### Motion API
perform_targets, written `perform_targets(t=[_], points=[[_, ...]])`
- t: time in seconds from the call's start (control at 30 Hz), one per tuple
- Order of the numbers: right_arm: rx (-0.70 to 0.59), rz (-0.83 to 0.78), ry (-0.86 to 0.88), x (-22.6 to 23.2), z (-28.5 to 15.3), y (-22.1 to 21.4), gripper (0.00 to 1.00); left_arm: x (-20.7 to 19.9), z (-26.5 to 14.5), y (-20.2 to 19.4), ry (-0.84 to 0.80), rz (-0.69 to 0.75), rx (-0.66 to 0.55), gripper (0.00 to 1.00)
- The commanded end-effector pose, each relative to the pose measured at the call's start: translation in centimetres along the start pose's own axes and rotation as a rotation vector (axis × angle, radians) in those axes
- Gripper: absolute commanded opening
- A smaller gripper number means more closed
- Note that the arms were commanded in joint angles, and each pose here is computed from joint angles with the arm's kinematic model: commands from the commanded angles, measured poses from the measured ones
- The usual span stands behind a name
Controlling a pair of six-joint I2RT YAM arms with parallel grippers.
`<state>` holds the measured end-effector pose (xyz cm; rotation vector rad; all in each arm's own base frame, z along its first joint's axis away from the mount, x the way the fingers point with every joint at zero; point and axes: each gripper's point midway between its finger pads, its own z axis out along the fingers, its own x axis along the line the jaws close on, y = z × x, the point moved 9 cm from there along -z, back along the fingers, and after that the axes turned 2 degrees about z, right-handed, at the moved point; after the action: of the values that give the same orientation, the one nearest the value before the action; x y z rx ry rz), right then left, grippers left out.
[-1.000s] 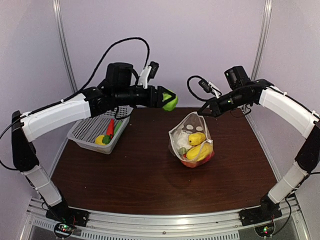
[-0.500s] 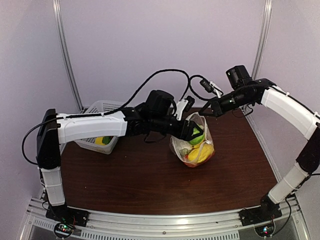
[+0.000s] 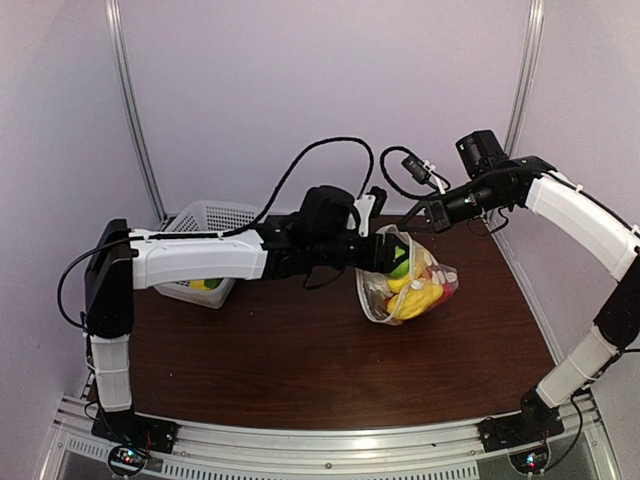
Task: Place the food in the zip-top bag and seal the zipper
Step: Place the fake fruit in the zipper food storage bag.
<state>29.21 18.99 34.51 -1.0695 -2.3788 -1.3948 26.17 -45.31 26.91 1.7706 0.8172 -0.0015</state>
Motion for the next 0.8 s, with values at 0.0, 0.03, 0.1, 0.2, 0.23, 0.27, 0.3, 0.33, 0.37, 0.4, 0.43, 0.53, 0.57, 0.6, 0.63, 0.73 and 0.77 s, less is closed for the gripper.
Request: perform_targets(t=[0.0, 0.03, 0.1, 0.2, 0.23, 0.27, 0.3, 0.33, 0.37, 0.4, 0.43, 0.53, 0.57, 0.6, 0.63, 0.73, 0.77], points=[[-0.050, -0.081, 0.081, 2.6, -2.1, 1.2, 0.00, -0.5, 0.2, 3.0, -0.052, -0.127, -0.269, 0.70], [-0.042, -0.087, 0.069, 2.5, -2.2, 1.1, 0.00, -0.4, 0.0, 3.2, -0.017, -0.147, -0.301, 0.70], [-0.036, -0.093, 0.069, 2.7, -2.3, 0.8, 0.00, 0.3, -0.1, 3.0, 0.062, -0.174, -0.332, 0.70], [-0.054, -0.113, 0.080, 3.3, -3.0, 0.8, 0.00, 2.2, 1.2, 1.3, 0.225, -0.198, -0.256, 0.74], [-0.062, -0.121, 0.084, 3.6, -3.2, 0.9, 0.00, 2.7, 1.5, 0.7, 0.272, -0.197, -0.226, 0.76], [-0.068, -0.126, 0.088, 3.8, -3.4, 0.9, 0.00, 3.0, 1.8, 0.1, 0.294, -0.194, -0.203, 0.79], [-0.073, -0.131, 0.092, 4.0, -3.6, 0.9, 0.00, 3.3, 2.0, -0.5, 0.302, -0.189, -0.183, 0.83], [-0.076, -0.136, 0.092, 4.1, -3.7, 1.0, 0.00, 3.4, 2.0, -0.9, 0.295, -0.180, -0.167, 0.85], [-0.077, -0.138, 0.088, 4.1, -3.7, 0.9, 0.00, 3.1, 2.0, -1.1, 0.273, -0.162, -0.155, 0.87], [-0.076, -0.138, 0.084, 4.0, -3.7, 0.9, 0.00, 2.9, 1.7, -1.1, 0.257, -0.148, -0.145, 0.90], [-0.071, -0.134, 0.081, 3.8, -3.5, 0.7, 0.00, 2.6, 1.4, -0.8, 0.242, -0.135, -0.143, 0.93], [-0.058, -0.118, 0.077, 3.2, -2.9, 0.5, 0.00, 1.2, -0.1, 0.8, 0.179, -0.080, -0.162, 0.98], [-0.055, -0.117, 0.075, 3.0, -2.7, 0.5, 0.00, 0.7, -0.7, 1.5, 0.159, -0.066, -0.171, 0.98], [-0.052, -0.116, 0.073, 2.8, -2.6, 0.5, 0.00, 0.3, -1.3, 2.2, 0.136, -0.056, -0.179, 0.98], [-0.049, -0.115, 0.069, 2.7, -2.4, 0.5, 0.00, -0.3, -1.9, 2.9, 0.110, -0.043, -0.185, 0.98], [-0.037, -0.116, 0.048, 2.2, -2.1, 0.3, 0.00, -2.1, -4.0, 5.0, 0.016, -0.009, -0.202, 0.98], [-0.035, -0.115, 0.043, 2.0, -2.0, 0.2, 0.00, -2.9, -4.6, 5.6, -0.035, 0.001, -0.194, 0.98]])
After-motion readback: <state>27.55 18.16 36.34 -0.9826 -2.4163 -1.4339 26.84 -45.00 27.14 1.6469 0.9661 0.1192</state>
